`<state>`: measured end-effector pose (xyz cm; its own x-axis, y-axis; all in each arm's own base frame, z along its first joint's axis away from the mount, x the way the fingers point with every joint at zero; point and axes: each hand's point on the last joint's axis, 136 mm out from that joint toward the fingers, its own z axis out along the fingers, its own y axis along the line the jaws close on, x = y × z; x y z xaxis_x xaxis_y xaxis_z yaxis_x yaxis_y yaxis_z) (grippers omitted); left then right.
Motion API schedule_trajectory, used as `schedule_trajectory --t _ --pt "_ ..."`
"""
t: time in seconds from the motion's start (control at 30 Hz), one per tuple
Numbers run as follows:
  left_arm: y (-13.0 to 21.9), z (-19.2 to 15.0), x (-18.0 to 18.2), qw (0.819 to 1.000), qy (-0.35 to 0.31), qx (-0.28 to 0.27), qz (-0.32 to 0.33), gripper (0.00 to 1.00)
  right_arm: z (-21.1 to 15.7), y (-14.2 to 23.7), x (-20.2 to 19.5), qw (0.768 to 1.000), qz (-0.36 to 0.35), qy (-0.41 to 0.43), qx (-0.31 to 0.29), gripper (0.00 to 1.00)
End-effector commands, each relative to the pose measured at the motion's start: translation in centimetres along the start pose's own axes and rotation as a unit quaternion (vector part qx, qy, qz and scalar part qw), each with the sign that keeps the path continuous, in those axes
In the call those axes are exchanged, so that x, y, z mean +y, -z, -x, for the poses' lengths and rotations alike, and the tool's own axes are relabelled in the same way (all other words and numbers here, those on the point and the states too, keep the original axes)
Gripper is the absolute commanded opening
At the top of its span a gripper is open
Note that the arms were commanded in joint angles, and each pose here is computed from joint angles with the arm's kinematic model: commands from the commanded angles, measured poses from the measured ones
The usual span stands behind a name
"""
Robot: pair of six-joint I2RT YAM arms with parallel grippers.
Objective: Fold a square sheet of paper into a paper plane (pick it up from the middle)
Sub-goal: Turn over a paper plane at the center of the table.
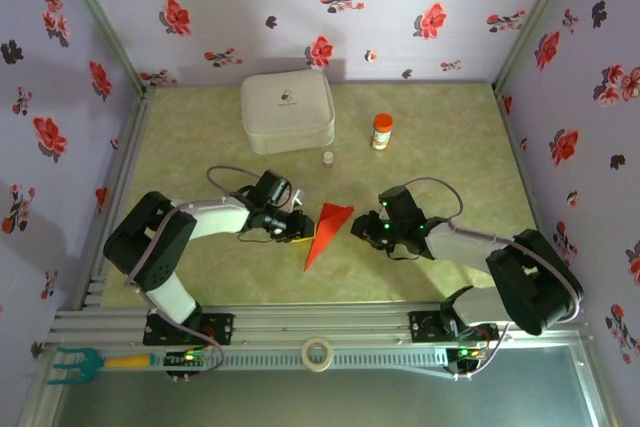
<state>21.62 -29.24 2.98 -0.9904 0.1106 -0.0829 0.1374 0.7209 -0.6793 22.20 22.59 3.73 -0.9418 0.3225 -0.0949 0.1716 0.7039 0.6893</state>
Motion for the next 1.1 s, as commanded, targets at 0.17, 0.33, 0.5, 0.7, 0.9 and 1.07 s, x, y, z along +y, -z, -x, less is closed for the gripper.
schedule_trajectory --t 0.17,0.33,0.5,0.7,0.9,1.07 --pt "-0.9 -1.6 0.7 0.999 0.001 0.042 -0.002 0.25 -0.5 -1.5 1.5 0.999 0.03 0.001 0.028 0.29" --pt "-0.9 -2.0 0.2 0.999 -0.005 0.049 -0.014 0.27 -1.0 -2.2 1.8 0.999 0.035 0.004 0.04 0.28" --pt "-1.2 -2.2 -0.4 0.998 -0.002 0.052 -0.04 0.28 -1.8 -2.8 2.4 0.997 0.042 0.011 0.058 0.24" --pt "-1.3 -2.7 -0.4 0.997 -0.001 0.058 -0.041 0.29 -2.4 -3.4 2.6 0.996 0.042 0.015 0.073 0.22" --pt "-0.1 -2.1 -1.0 0.999 -0.018 0.031 -0.038 0.31 -2.4 -3.4 2.4 0.997 0.035 0.017 0.072 0.22" --pt "1.0 -1.2 -0.4 1.0 -0.029 -0.004 -0.003 0.31 -2.4 -3.5 2.5 0.997 0.034 0.017 0.072 0.21"
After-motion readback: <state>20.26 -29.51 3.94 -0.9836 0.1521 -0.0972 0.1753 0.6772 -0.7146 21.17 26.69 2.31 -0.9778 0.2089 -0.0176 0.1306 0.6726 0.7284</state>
